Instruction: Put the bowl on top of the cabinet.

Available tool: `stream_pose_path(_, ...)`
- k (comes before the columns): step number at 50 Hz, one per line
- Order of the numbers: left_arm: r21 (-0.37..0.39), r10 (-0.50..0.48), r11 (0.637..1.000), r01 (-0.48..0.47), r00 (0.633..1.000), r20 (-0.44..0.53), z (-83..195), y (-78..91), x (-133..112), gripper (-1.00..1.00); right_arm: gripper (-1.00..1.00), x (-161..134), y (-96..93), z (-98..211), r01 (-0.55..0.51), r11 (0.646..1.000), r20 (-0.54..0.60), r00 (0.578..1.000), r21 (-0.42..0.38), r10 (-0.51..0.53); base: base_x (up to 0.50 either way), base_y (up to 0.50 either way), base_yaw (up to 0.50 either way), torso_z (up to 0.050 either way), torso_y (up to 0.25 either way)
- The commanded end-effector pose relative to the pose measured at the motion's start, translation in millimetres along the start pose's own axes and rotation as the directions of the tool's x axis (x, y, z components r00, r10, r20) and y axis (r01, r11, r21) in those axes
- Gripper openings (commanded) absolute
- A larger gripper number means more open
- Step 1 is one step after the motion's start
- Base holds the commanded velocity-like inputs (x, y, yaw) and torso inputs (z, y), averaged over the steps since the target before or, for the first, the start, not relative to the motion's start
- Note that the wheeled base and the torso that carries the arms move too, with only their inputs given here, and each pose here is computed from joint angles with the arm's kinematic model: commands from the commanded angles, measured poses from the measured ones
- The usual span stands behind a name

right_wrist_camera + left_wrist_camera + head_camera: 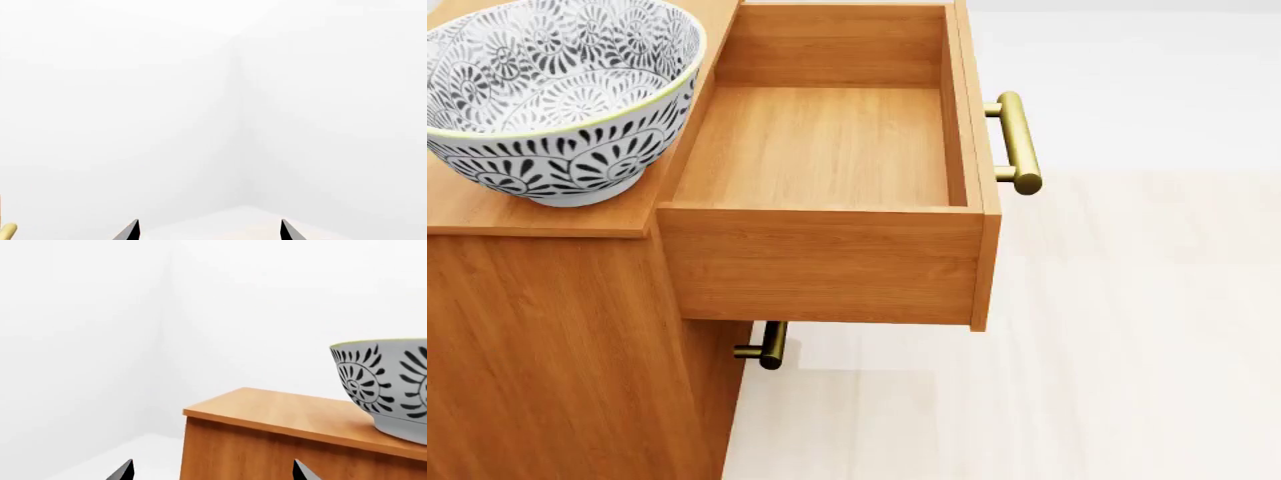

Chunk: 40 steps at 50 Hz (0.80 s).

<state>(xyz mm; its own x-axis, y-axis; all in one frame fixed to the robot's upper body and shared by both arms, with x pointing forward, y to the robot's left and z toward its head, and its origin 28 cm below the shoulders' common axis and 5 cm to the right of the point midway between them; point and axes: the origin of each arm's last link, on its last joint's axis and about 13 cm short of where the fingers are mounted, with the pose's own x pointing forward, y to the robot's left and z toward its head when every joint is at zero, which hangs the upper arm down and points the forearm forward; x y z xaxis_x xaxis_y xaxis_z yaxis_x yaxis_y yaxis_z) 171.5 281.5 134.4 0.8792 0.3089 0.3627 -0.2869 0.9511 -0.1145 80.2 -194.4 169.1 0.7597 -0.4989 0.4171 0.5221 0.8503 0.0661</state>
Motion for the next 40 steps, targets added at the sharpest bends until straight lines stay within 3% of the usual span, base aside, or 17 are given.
stream_pose_path(1, 0.019, 0.016, 1.000, -0.016, 1.000, 0.004, 0.6, 2.3, -3.9, 1.00, 1.00, -8.5, -10.9, 6.8, 0.002, 0.999, 0.003, 1.000, -0.044, -0.001, 0.00, 0.00, 0.00, 0.000, 0.000)
stream_pose_path(40, 0.058, 0.206, 0.976, -0.208, 0.978, 0.031, 5.9, 42.0, -0.8, 1.00, 1.00, -22.9, -45.1, 24.5, 0.136, 0.989, 0.036, 0.990, -0.054, -0.134, 0.00, 0.00, 0.00, 0.000, 0.000)
